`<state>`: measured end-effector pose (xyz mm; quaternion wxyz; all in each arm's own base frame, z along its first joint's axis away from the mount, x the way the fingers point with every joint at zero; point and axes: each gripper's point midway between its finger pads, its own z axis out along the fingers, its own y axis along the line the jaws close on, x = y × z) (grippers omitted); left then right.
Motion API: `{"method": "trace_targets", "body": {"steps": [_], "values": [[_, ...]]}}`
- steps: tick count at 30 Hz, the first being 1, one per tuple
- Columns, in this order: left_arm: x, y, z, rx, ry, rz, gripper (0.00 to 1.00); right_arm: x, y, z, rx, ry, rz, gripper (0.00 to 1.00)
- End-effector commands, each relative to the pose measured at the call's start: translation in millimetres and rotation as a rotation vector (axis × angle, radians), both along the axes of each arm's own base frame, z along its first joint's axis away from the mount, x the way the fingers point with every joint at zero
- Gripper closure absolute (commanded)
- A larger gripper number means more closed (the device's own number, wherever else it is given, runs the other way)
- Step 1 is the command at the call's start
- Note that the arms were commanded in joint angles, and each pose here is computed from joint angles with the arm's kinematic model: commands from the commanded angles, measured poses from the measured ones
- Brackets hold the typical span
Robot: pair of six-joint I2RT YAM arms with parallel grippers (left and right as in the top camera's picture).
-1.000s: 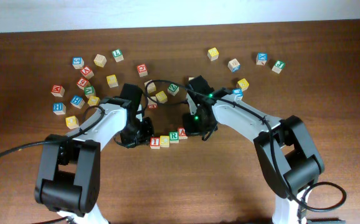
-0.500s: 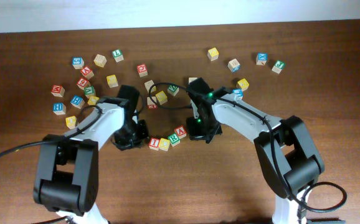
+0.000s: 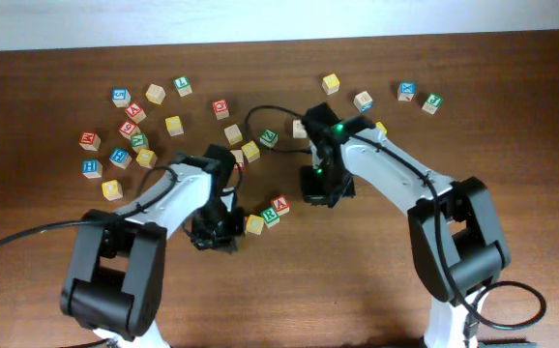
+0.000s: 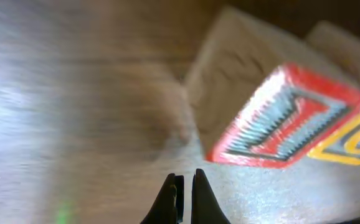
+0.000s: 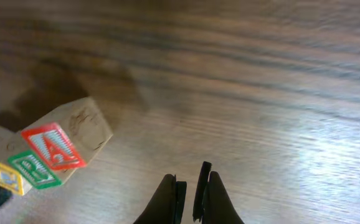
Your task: Spell out ICRA
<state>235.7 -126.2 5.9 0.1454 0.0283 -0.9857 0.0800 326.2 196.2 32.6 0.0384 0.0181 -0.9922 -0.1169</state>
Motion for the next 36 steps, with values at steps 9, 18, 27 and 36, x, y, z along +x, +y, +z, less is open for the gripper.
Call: {"method": "trace_targets", "body": {"steps": [9,18,27,36], "values": [[19,-30,-5,0.032,-0.156,0.01,1.0,22,-20,4,-0.009,-0.045,-0.056,0.95],[38,-29,-7,0.054,-0.238,0.024,1.0,21,-21,4,-0.01,-0.042,-0.056,0.95],[44,-32,19,0.03,-0.285,0.011,1.0,10,-27,12,-0.021,0.022,-0.07,0.96],[73,57,79,0.036,-0.368,0.279,1.0,-11,49,57,0.051,-0.031,0.086,0.96]]}}
